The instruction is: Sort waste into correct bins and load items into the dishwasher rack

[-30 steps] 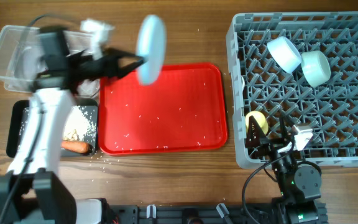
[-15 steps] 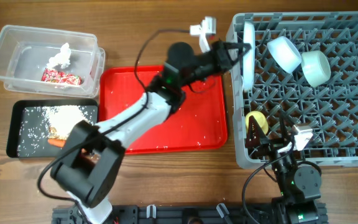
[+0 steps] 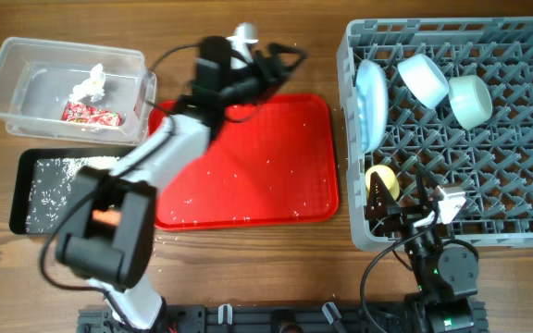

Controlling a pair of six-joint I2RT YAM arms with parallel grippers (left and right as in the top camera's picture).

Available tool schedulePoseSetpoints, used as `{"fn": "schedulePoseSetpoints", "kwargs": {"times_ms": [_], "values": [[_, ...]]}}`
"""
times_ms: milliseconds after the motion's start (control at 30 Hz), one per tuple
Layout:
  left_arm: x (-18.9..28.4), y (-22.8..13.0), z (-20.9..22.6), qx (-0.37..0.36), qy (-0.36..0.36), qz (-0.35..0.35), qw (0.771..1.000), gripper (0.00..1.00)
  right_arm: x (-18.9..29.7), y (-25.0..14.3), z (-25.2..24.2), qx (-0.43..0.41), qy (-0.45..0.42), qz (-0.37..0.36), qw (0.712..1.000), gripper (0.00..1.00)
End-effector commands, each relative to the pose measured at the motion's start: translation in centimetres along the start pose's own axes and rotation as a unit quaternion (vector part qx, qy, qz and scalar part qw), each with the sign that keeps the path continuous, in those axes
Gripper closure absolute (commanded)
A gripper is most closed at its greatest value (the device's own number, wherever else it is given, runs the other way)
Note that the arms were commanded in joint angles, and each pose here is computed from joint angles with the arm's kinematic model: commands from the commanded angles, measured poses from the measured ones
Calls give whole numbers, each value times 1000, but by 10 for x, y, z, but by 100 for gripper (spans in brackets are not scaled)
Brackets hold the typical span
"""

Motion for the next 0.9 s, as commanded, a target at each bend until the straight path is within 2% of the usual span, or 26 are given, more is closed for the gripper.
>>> {"fn": "schedulePoseSetpoints", "kwargs": {"times_ms": [0,33,100,133,167,300,500,567,667,800,867], "values": [[64,-3,-7,-99,61,23,993,24,0,2,-1,-3,-3,-6,1000,0],[91,-13,1,-130,128,30,983,24,0,2,-1,-3,-3,-6,1000,0],[121,-30,-1,-183,190,43,964,24,0,2,-1,-3,-3,-6,1000,0],[137,-41,-5,-201,217,48,954,19,0,2,-1,-3,-3,-6,1000,0],[151,-51,-15,-211,228,47,949,0,0,2,-1,-3,-3,-6,1000,0],[191,-77,-59,-249,202,24,947,0,0,2,-1,-3,-3,-6,1000,0],[242,-106,-51,-263,268,28,926,0,0,2,-1,-3,-3,-6,1000,0],[257,-97,-56,-307,286,-21,907,0,0,2,-1,-3,-4,-6,1000,0],[264,-83,-58,-384,268,-90,879,0,0,2,-1,-3,-3,-6,1000,0],[275,-82,-25,-394,239,-185,868,0,0,2,-1,-3,-4,-6,1000,0],[281,-90,-2,-409,234,-233,851,0,0,2,-1,-3,-3,-6,1000,0]]}}
Point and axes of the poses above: each gripper's point midway between its finger pads, its own x axis back along the fingers, its own z axis along the line the jaws close on, y = z × x, the point moved 3 cm from there along x, back along the fingers, and after that the axes turned 7 degrees about -x, right-handed, at the moved point
